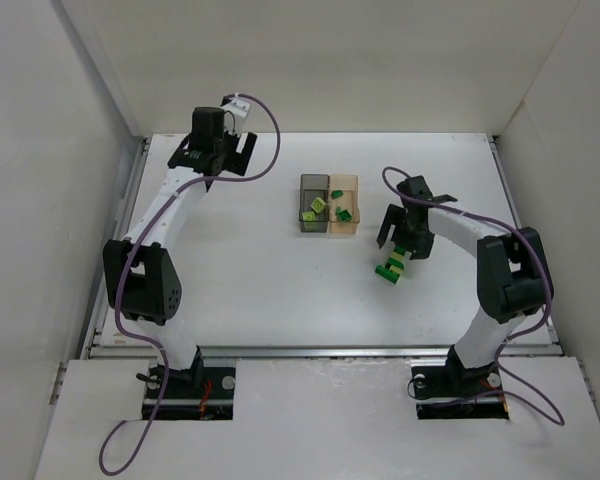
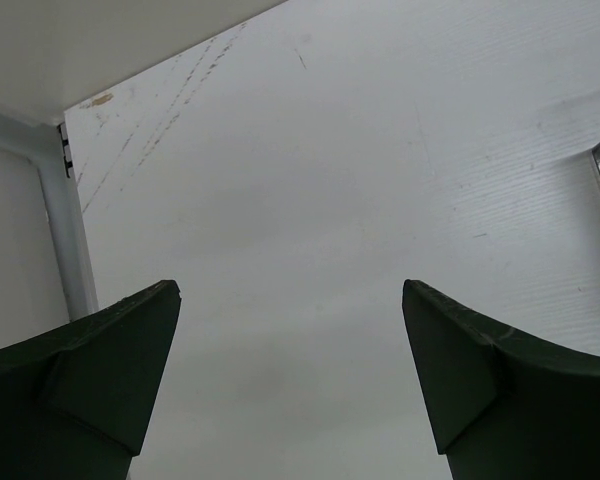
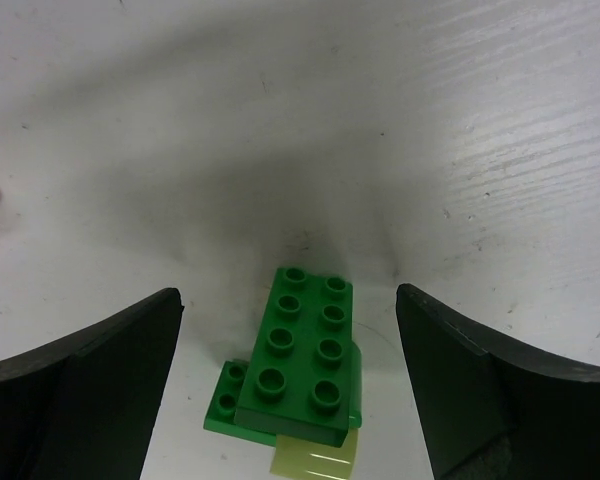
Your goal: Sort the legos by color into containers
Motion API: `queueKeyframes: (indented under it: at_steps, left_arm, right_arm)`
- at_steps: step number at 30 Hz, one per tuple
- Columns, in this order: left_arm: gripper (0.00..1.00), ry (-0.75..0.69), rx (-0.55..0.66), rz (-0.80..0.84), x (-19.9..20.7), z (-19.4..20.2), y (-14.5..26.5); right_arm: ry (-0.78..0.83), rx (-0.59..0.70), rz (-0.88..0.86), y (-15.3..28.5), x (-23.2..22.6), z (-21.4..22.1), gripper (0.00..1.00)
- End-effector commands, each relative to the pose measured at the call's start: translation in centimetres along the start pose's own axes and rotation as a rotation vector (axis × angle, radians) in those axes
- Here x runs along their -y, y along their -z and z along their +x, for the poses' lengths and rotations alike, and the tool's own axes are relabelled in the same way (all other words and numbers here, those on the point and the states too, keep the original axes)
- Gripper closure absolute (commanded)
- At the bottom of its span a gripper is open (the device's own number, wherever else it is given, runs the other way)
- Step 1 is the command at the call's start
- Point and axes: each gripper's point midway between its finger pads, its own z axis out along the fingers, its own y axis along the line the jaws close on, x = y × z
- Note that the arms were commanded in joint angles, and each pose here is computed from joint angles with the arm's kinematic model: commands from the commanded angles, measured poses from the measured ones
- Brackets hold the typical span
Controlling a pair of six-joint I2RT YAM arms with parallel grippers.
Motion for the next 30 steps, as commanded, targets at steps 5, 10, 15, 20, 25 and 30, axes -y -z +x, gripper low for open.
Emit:
queueKeyframes:
  at_steps: [5, 10, 15, 20, 25, 30]
  left_arm:
    - [0.09, 0.043, 0.044, 0.013, 0.0, -1.4, 1.0]
    - [0.09, 0.043, 0.044, 0.013, 0.0, -1.4, 1.0]
    - [0.09, 0.026, 0.036, 0.023, 0.5, -1.1, 1.5]
    - [0.12, 0.001, 0.028, 0.085, 2.3, -0.8, 1.8]
    - [0.13, -0.049, 0.019, 0.163, 4.7, -0.6, 2.2]
    - [0.15, -0.11, 0.055, 0.273, 7.5, -2.5, 3.8]
  right_arm:
    - [-0.034, 0.034, -0.057, -0.3, -1.1, -0.6, 0.15]
    - [-0.034, 0.023, -0.062, -0.7, -1.1, -0.2, 0.35]
    - [-0.024, 0.021, -0.065, -1.0, -1.1, -0.2, 0.58]
    - [-0.012, 0.021, -0.1, -0.6, -1.7, -0.3, 0.81]
    - [0.035, 0.072, -0.195, 2.0, -3.6, -2.0, 1.0]
    - [0.063, 0.205, -0.349, 7.9, -7.0, -6.0, 1.0]
